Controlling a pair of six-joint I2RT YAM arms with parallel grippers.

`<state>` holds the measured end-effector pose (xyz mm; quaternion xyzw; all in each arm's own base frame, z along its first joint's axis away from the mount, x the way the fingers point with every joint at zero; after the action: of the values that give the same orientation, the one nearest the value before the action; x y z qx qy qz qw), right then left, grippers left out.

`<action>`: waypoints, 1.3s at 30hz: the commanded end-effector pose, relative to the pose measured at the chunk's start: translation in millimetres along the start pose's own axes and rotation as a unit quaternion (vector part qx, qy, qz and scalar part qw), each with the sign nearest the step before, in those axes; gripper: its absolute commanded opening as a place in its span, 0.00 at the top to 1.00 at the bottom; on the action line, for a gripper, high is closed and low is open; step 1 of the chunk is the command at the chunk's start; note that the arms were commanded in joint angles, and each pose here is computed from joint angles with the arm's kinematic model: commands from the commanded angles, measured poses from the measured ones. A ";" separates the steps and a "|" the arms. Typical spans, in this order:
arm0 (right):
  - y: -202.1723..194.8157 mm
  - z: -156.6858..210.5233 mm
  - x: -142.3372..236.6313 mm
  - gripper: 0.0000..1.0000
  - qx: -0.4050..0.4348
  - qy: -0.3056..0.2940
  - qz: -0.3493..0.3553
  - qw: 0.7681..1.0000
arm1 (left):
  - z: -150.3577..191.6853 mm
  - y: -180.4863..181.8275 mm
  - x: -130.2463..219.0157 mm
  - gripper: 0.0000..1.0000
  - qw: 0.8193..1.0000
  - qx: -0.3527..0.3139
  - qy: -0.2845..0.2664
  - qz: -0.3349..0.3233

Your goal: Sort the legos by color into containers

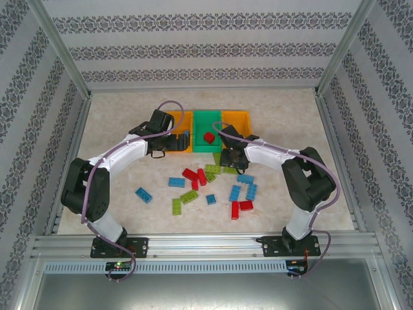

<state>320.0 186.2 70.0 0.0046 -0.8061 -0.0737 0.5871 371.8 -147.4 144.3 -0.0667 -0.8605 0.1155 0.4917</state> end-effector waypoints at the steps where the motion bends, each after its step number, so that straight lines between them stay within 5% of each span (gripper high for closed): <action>1: -6.1 -3.8 -4.3 0.48 -0.009 0.009 0.012 1.000 | 0.5 -1.0 9.9 0.08 1.000 0.005 -0.014 -0.002; 14: -11.0 -4.1 0.5 0.71 0.011 -0.001 0.010 1.000 | 4.5 7.3 17.5 0.07 1.000 0.007 -0.017 -0.026; 21: 5.0 -5.5 36.4 0.73 0.038 -0.032 -0.011 0.999 | 11.0 11.3 19.1 0.07 0.999 0.007 -0.011 -0.032; 28: 54.6 -35.5 76.9 0.72 0.062 -0.079 -0.104 0.990 | 26.7 21.7 23.2 0.07 0.999 0.012 0.000 -0.048; 39: 98.1 -107.4 39.8 0.71 0.053 -0.084 -0.123 0.987 | 68.3 47.9 36.1 0.06 0.991 0.061 0.060 -0.106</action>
<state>403.5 268.7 163.5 0.1325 -0.8548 -0.1052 0.4907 318.1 -113.3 132.6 0.0045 -0.8439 0.1058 0.5260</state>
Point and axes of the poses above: each hand's point on the last joint's axis, 136 mm out from that joint toward the fingers, its own x axis back along the fingers, its own y axis along the line the jaws close on, z = x × y, the point moved 4 cm from there along x, back along the fingers, and after that the axes turned 4 degrees about x, right-handed, at the moved point
